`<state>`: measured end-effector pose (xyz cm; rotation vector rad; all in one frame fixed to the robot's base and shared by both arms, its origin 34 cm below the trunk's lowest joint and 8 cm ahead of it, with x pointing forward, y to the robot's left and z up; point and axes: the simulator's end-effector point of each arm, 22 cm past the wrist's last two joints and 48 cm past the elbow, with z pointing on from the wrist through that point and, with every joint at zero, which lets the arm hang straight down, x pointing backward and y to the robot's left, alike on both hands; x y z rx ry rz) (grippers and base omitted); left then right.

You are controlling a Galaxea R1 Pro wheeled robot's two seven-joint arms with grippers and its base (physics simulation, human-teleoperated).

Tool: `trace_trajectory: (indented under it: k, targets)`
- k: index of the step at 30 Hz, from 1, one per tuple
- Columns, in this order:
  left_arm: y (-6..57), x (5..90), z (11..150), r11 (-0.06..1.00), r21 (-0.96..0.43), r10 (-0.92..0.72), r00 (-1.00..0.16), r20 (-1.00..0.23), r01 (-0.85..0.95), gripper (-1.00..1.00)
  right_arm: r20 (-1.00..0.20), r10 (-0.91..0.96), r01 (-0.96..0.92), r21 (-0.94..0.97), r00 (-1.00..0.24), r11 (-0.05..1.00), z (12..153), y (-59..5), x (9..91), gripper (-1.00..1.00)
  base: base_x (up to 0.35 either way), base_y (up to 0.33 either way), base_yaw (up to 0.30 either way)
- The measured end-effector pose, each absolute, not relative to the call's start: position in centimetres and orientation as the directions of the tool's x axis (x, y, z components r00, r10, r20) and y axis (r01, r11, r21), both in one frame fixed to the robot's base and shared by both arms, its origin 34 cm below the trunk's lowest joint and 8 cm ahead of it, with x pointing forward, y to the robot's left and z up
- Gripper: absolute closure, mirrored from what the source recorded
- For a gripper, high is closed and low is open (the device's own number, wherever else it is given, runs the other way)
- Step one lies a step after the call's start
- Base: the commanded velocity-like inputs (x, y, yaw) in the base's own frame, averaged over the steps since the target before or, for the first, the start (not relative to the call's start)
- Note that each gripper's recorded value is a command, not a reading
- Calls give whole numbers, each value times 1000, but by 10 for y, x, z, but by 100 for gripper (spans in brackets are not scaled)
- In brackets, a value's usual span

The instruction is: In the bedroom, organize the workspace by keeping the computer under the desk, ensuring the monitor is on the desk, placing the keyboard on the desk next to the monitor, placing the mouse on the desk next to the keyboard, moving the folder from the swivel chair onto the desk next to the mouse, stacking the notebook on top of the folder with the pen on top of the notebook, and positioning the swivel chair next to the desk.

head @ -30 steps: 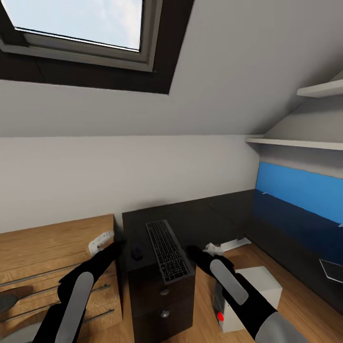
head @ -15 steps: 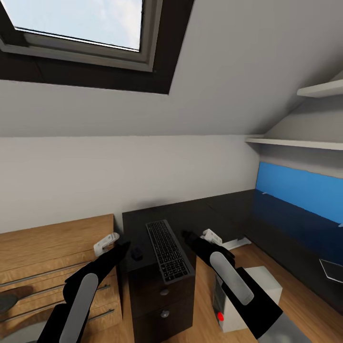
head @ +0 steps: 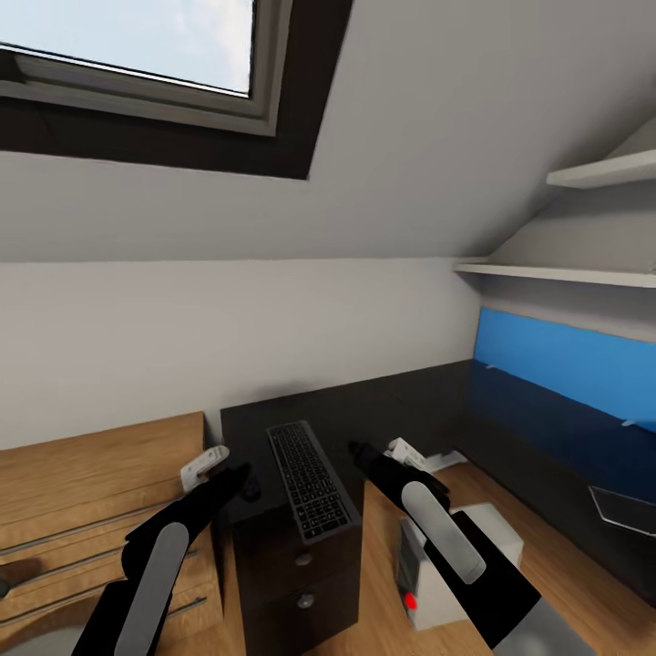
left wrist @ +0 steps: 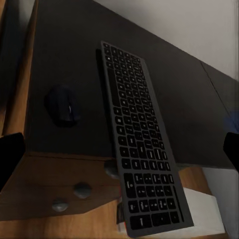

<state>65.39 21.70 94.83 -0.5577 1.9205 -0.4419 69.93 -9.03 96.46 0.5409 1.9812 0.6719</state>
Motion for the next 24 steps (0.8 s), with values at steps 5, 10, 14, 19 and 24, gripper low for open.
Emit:
trace_trajectory:
  k: [5,10,14,19,24]
  targets:
    - [217,654,948,824,-536,-564,-351,-747,-181,-100,-641,615,100,651,-460,753,964,-90,699,-100,0,0,-71]
    - [217,654,948,824,-537,-564,-351,-747,-181,-100,-640,615,101,651,-460,753,964,-90,699,-100,0,0,-15]
    - [217,654,948,824,-537,-564,-351,-747,-181,-100,-640,615,102,651,-460,753,964,-90,699,-100,0,0,-4]
    - [216,654,948,825,-537,-563,-355,-747,-178,-100,-641,615,103,649,-459,754,964,-91,699,-100,0,0,-1]
    - [204,653,948,834,-529,-546,-369,-752,-156,-100,-641,615,106,647,-460,755,962,-92,700,-100,0,0,0]
